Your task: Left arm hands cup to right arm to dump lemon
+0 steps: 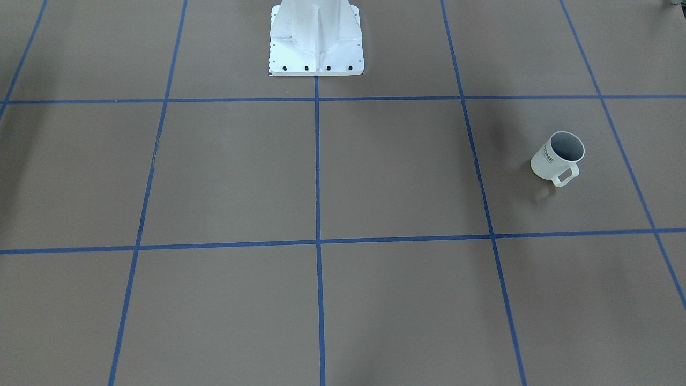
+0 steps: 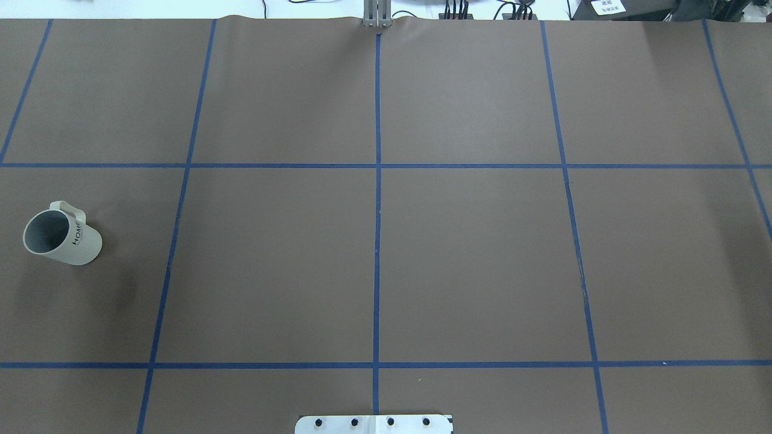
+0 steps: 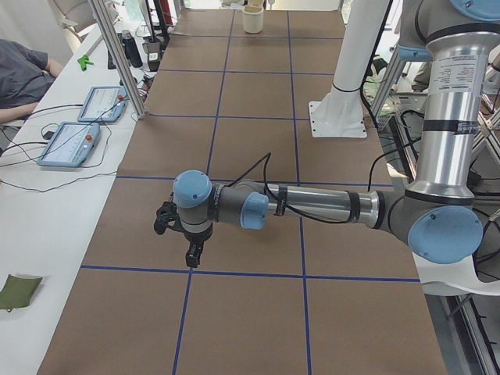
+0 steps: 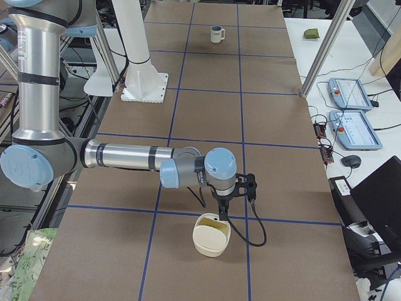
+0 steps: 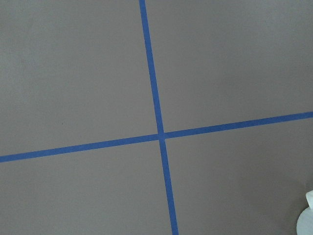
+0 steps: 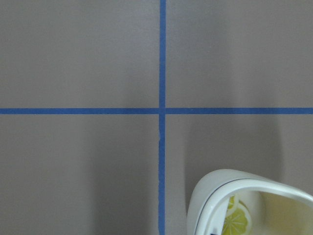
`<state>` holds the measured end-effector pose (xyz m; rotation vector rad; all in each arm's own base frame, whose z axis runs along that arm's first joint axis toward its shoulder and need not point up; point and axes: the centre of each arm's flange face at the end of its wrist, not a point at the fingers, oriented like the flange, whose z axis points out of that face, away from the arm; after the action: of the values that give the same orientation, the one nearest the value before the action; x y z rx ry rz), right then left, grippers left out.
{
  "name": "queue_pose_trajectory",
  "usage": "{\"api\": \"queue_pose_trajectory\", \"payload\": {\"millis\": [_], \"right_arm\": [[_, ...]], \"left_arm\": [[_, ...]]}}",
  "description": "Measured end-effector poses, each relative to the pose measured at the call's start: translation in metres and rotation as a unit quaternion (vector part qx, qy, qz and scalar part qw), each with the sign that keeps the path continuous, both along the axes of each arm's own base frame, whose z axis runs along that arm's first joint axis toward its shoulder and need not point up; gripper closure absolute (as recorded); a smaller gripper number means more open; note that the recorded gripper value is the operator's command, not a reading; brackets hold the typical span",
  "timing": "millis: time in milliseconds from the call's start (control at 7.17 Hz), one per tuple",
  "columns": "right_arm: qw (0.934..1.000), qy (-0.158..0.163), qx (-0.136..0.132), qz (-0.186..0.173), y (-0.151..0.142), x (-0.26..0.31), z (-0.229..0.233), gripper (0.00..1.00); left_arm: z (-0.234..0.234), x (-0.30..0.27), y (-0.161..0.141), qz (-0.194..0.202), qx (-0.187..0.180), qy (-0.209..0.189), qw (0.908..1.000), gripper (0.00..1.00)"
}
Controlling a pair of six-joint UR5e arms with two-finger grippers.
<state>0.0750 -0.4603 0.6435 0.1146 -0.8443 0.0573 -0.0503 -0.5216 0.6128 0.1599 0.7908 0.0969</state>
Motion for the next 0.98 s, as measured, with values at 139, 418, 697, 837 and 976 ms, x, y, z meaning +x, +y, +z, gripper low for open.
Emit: {"api": "queue_pose_trajectory", "payload": {"millis": [139,418,697,837,976], "right_arm": [[0.9999,-0.015,0.001,-0.004,0.0013,-0.0021,-0.0014,0.0],[0.9996,-0.02,0.014,-0.016,0.0012,-0.0029,-0.0026,0.0],[0.9992,-0.016,0.026,-0.027,-0.0003,-0.0027,-0.0018,0.0],[0.9992,-0.016,0.024,-0.028,0.0002,-0.0026,-0.0005,0.0],[0.9994,-0.016,0.015,-0.028,0.0012,-0.0023,0.0017,0.0]], "left_arm": [[0.0001,0.0001,0.0,0.0,0.0,0.0,1.0,0.0],[0.0006,0.0001,0.0,0.0,-0.001,0.0,1.0,0.0],[0.0002,0.0001,-0.0005,0.0,0.0,0.0,1.0,0.0],[0.0008,0.0,-0.0005,0.0,-0.001,-0.001,1.0,0.0],[0.002,-0.0004,-0.0001,-0.001,-0.001,-0.004,1.0,0.0]]}}
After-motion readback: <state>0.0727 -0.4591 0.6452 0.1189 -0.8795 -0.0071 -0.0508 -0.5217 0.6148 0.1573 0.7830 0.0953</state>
